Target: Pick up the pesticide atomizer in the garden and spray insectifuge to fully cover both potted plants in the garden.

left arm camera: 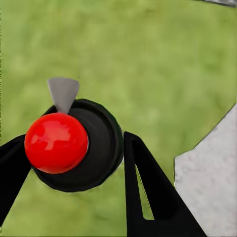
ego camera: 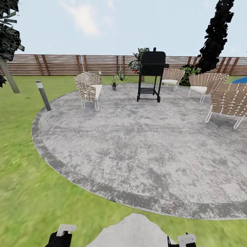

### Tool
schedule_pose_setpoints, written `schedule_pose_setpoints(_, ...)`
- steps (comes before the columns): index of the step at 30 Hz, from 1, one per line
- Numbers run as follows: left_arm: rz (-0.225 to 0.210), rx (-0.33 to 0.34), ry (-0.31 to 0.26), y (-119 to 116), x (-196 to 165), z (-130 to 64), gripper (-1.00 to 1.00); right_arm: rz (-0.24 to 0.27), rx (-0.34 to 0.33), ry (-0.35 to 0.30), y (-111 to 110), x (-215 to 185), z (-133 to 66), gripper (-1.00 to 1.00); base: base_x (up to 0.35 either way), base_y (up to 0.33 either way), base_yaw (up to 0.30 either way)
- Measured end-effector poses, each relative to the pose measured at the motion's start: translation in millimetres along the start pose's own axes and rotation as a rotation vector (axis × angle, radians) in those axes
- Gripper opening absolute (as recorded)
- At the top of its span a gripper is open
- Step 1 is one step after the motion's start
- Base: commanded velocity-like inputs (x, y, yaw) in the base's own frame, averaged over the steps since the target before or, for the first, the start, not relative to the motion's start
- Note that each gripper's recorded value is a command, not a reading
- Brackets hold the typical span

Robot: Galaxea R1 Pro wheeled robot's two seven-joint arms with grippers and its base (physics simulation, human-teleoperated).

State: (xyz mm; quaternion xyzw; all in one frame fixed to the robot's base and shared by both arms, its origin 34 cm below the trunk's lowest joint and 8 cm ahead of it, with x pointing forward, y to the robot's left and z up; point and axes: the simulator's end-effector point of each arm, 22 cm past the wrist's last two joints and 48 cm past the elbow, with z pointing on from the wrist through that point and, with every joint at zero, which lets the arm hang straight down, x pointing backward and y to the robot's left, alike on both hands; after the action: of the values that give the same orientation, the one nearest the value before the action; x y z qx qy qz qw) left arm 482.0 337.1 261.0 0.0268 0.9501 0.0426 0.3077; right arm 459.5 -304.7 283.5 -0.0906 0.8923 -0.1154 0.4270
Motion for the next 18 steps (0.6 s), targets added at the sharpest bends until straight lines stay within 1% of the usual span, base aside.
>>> schedule_pose_setpoints(18,0.003,0.003,0.0,-2.1,0.1,0.1,-1.0,-0.001,-0.001,0.0,0.3,0.1,-0.1,1.0,0.338,0.0,0.0)
